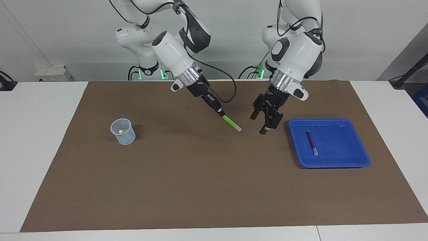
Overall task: Right arm passes pens to left for tray arrangement
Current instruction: 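Carry the green pen toward the left gripper while the left gripper meets it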
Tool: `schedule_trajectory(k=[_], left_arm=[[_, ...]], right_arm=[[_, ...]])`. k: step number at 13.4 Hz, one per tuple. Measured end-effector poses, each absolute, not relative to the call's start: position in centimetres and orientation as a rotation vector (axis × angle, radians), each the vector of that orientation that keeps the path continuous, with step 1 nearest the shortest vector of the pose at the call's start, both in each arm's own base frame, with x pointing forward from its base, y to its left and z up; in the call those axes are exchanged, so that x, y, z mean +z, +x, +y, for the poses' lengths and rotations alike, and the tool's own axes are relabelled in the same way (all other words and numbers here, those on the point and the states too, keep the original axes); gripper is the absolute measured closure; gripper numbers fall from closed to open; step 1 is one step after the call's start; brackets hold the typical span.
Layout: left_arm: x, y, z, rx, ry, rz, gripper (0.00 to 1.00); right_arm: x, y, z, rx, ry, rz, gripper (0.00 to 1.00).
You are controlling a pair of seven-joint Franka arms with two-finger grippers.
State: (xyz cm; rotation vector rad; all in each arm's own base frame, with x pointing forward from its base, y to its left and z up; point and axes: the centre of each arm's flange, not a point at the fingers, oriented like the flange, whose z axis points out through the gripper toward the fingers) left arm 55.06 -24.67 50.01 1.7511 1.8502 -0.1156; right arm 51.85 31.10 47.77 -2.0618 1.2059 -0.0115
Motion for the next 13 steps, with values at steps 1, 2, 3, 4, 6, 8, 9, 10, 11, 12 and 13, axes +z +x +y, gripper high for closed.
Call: schedule_trajectory(k=[1, 2, 3, 4, 6, 8, 9, 10, 11, 12, 13], left_arm=[[49.6, 54.5, -25.3, -0.123, 1.744, 1.86, 0.0], [49.1, 53.8, -26.1, -0.121, 1.715, 1.871, 0.0], [48.5, 52.8, -27.4, -0.116, 1.68, 1.877, 0.0], [48.0, 51.8, -28.6, -0.117, 1.659, 1.878, 0.02], [47.4, 50.3, -30.2, -0.131, 1.647, 1.883, 0.0], [47.1, 49.6, -31.0, -0.135, 1.651, 1.876, 0.03], [46.9, 49.2, -31.4, -0.134, 1.653, 1.871, 0.0], [46.6, 48.9, -31.7, -0.133, 1.651, 1.868, 0.0], [46.3, 48.5, -32.1, -0.132, 1.649, 1.864, 0.0], [46.2, 48.2, -32.4, -0.132, 1.644, 1.863, 0.0], [46.1, 48.0, -32.6, -0.131, 1.639, 1.863, 0.0]], right_arm=[[47.8, 51.9, 31.1, -0.011, -2.06, 1.208, 0.81], [47.8, 51.9, 31.0, -0.011, -2.06, 1.208, 0.81], [47.8, 51.9, 31.0, -0.011, -2.06, 1.208, 0.81], [47.8, 51.9, 31.0, -0.011, -2.059, 1.208, 0.81], [47.8, 51.9, 31.0, -0.011, -2.059, 1.208, 0.81], [47.8, 51.9, 31.0, -0.011, -2.059, 1.208, 0.81], [47.8, 51.9, 31.0, -0.011, -2.059, 1.208, 0.81], [47.8, 51.9, 31.0, -0.011, -2.059, 1.208, 0.81], [47.8, 51.9, 31.0, -0.011, -2.059, 1.208, 0.81], [47.8, 51.9, 31.0, -0.012, -2.059, 1.208, 0.81], [47.8, 51.9, 31.0, -0.012, -2.059, 1.208, 0.81]])
